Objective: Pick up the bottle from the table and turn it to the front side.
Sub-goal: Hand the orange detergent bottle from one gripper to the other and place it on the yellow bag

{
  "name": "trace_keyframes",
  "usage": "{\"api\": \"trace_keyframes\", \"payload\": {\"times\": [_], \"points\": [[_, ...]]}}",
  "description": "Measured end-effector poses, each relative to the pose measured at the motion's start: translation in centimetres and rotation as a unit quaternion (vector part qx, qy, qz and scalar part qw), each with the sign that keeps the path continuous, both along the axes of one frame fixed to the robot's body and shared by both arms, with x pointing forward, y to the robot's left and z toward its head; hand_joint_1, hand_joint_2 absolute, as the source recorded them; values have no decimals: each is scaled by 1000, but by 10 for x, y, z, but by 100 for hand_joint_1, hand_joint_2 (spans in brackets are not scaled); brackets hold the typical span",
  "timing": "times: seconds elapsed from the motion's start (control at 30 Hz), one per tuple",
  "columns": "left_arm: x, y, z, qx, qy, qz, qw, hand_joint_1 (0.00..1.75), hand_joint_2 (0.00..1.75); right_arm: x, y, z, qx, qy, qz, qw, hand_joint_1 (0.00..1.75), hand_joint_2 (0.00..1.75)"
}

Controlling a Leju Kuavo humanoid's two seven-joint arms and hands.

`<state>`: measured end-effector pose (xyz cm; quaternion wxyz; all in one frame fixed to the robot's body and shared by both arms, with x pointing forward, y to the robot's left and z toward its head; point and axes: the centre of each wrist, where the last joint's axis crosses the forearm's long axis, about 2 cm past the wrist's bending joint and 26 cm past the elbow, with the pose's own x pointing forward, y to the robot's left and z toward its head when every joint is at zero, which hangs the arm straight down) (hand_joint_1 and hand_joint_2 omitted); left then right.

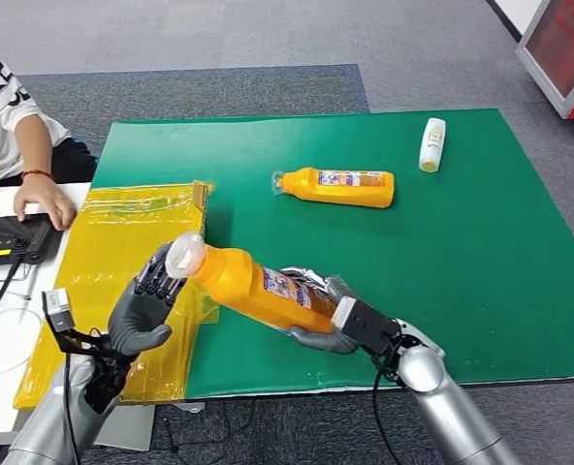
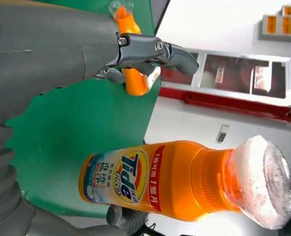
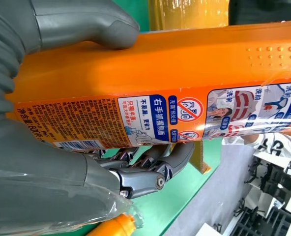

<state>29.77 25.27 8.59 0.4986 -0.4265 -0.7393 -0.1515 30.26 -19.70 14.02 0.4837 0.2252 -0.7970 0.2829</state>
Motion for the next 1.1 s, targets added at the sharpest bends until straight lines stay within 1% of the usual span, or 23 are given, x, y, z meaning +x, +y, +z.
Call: {"api": "trace_keyframes", "payload": {"times": [0.53,0.77,1.1], "points": [[27,-12,24,20,-36,-94,995,0,175,5,31,19,3,-34,38,999,175,175],[36,-17,33,22,-45,-102,994,0,175,5,40,21,-10,-49,35,998,175,175],[37,-18,33,21,-44,-92,995,0,175,2,48,20,-33,-69,11,997,175,175]]}}
